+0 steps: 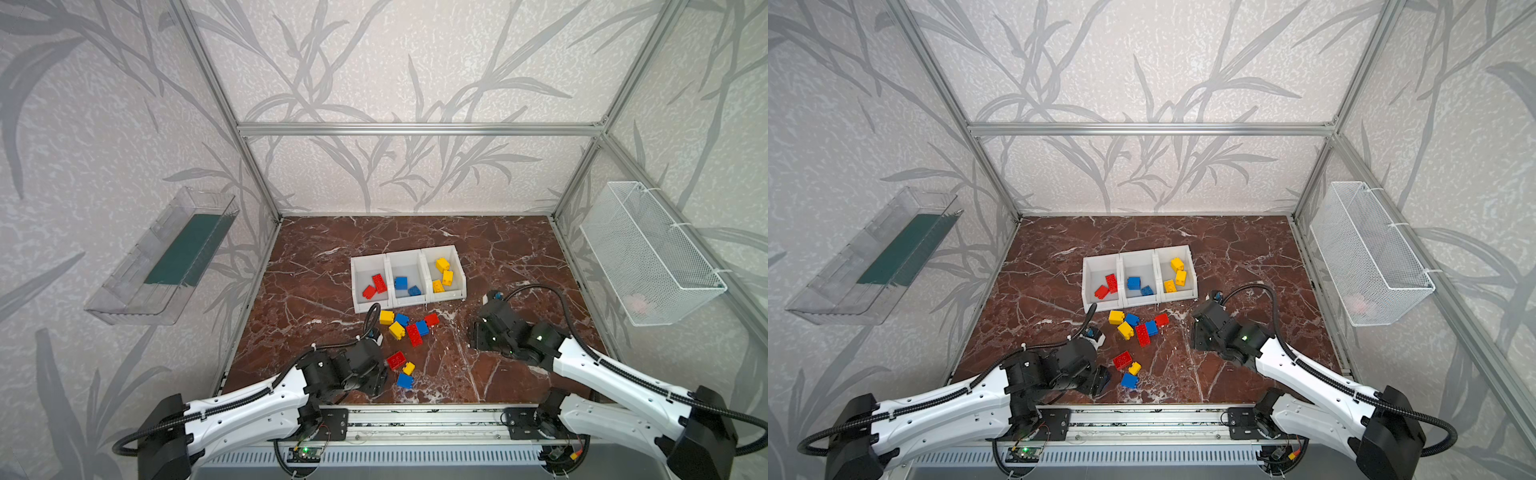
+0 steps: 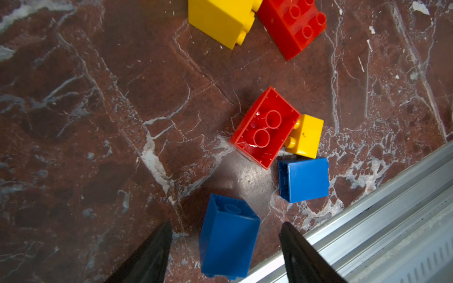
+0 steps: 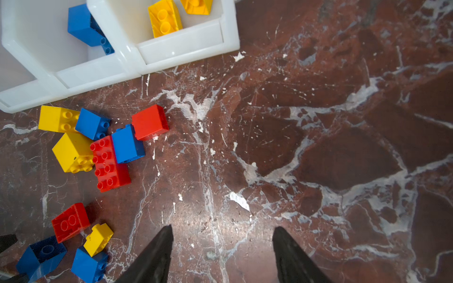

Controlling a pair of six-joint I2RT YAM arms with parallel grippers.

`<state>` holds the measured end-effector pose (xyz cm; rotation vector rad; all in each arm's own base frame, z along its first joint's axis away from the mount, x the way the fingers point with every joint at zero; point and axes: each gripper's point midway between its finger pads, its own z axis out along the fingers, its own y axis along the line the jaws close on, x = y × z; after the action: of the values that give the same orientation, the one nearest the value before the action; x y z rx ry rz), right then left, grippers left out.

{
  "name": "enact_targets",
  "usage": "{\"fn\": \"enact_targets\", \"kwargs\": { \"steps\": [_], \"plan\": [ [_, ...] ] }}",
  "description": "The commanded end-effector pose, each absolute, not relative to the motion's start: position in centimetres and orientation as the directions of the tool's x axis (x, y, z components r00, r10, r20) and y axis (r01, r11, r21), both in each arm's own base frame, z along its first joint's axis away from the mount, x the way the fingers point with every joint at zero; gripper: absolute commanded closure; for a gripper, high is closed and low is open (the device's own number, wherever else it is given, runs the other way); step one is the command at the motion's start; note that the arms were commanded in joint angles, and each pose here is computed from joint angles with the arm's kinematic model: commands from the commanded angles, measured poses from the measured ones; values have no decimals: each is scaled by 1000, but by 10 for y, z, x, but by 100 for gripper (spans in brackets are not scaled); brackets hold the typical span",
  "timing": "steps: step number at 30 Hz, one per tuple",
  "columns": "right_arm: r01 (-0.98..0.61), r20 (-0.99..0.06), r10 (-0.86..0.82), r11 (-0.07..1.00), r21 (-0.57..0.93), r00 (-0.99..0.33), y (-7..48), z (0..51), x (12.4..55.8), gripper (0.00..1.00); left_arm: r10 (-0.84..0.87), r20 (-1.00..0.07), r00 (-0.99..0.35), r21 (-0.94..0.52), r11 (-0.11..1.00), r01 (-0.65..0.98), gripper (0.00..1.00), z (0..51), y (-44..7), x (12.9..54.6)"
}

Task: Sort the legos into containers by color
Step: 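Draw the right gripper back while the left gripper lowers onto a blue brick, then close the left gripper on the tall blue brick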

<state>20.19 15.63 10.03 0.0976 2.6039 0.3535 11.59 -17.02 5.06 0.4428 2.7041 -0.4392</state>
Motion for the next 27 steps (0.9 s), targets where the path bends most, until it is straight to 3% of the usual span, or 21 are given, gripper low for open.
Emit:
{"fn": "enact_targets", "kwargs": {
  "steps": [1, 21, 27],
  "plan": [
    [66, -471, 196, 959, 277, -860, 146, 98, 198, 34, 238, -377, -895, -256, 902, 348, 28, 44, -172, 112],
    [119, -454, 241, 953, 280, -858, 123, 88, 177, 35, 251, -316, -915, -254, 907, 336, 49, 21, -173, 103],
    [115, -449, 234, 954, 277, -862, 121, 89, 173, 36, 270, -330, -905, -251, 899, 359, 65, 22, -180, 108]
  ]
}}
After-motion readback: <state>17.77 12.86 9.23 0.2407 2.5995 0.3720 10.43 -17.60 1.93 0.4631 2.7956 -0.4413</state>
